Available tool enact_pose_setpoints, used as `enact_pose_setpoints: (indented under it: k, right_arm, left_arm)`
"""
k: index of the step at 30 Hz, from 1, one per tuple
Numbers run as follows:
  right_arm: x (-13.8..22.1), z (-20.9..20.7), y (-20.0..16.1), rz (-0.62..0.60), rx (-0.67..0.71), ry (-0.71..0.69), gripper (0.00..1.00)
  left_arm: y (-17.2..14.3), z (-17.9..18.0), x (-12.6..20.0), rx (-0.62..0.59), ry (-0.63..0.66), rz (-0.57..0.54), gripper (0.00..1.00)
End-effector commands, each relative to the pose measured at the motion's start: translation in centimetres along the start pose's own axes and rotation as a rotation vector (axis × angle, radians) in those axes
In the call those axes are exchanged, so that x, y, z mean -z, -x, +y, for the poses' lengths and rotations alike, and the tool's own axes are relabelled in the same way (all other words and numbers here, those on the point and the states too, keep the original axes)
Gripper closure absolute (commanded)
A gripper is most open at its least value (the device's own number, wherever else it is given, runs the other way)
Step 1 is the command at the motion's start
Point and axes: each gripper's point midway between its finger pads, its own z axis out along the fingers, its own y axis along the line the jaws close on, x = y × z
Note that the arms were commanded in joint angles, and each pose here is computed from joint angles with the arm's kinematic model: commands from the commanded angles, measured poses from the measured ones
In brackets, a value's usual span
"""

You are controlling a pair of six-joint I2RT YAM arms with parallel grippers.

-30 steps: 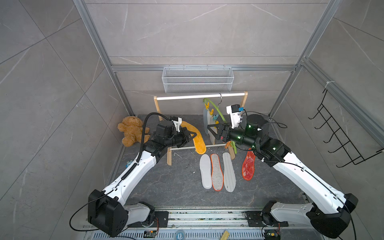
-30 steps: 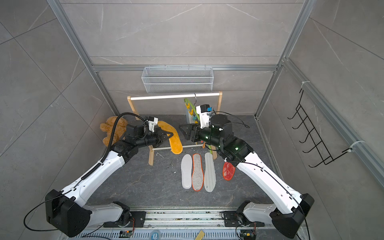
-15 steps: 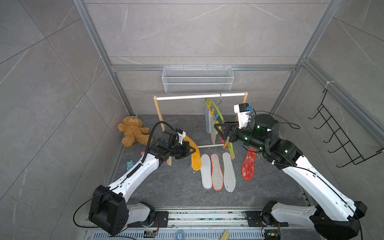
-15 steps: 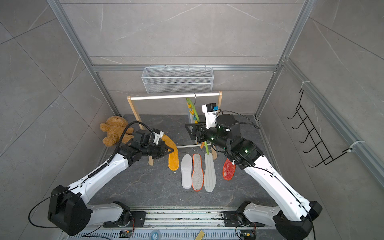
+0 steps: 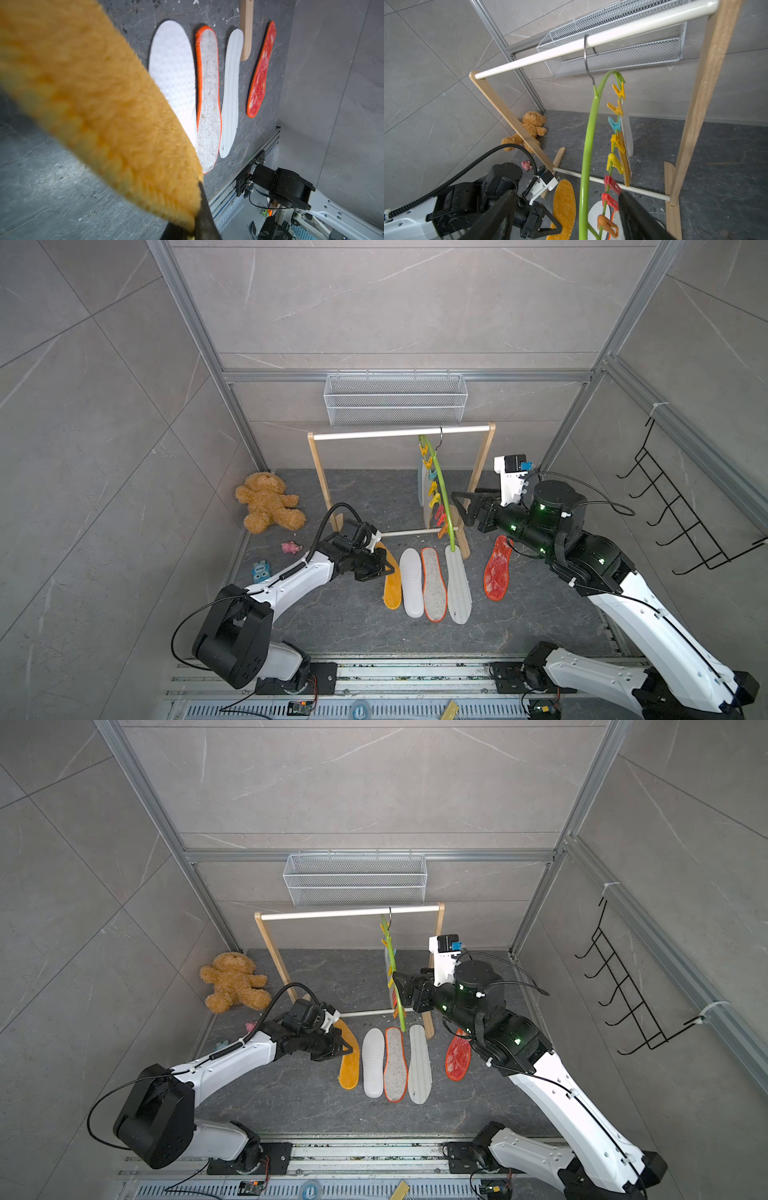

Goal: Take the shoe insoles off the hanger
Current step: Place the insole at the center of the board.

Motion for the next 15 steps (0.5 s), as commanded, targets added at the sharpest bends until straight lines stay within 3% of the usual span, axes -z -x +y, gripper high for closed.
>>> enact_pose_setpoints:
  k: [1, 15]
  right_arm:
    - [0.1, -0.8, -0.7, 0.012, 0.003, -0.026, 0.20]
    - [0.0, -1.8, -2.0, 0.036, -0.033, -0.037, 0.20]
  left_arm:
    - [-0.1, 0.3, -0.6, -0.032, -0.010, 0.006, 1.00]
    - [-2.2, 4.5, -2.5, 0.043, 0.094, 0.070, 1.00]
